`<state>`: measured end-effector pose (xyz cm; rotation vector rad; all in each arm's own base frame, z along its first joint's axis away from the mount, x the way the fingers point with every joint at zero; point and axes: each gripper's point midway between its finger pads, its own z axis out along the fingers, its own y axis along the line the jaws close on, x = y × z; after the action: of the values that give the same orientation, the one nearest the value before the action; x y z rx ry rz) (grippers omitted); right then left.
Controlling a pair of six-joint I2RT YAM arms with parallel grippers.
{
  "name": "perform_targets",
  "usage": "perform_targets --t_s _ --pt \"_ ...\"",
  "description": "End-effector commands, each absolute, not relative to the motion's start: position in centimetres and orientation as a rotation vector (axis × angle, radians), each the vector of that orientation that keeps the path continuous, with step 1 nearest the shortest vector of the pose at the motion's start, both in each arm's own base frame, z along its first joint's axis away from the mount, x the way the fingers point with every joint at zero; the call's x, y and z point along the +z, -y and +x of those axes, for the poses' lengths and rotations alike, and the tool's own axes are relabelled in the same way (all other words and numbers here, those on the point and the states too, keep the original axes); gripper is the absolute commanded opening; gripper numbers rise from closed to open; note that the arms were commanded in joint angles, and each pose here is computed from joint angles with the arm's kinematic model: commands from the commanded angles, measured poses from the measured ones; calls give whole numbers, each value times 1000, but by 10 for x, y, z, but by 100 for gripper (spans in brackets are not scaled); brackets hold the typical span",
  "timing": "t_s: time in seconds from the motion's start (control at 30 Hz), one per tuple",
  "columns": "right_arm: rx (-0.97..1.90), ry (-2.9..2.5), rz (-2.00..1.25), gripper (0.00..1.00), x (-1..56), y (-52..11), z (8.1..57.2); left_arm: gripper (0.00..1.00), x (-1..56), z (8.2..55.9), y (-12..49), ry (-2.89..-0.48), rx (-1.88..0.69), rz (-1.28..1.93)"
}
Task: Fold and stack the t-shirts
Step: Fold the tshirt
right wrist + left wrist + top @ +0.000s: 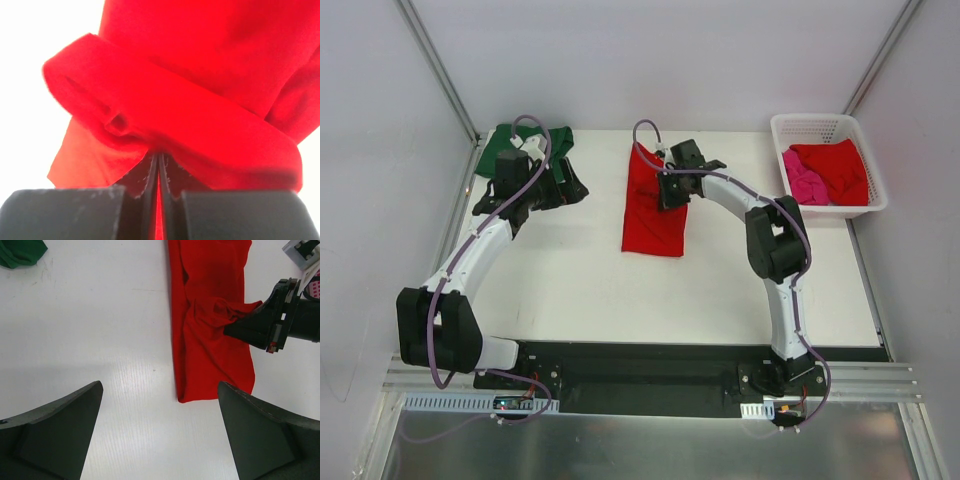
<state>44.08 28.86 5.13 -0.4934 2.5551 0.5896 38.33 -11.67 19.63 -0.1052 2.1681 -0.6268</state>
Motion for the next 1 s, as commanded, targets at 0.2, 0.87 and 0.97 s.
perform_targets --t_s 0.2,0.87,0.97 --pt "489 -2393 -529 4 103 -290 476 99 195 385 125 -2171 -680 -108" --pt "150 -2250 -429 5 142 -240 477 99 193 381 132 -2175 -733 -104" --pt "163 -2242 -431 6 146 -241 476 99 193 382 132 -2172 -733 -103"
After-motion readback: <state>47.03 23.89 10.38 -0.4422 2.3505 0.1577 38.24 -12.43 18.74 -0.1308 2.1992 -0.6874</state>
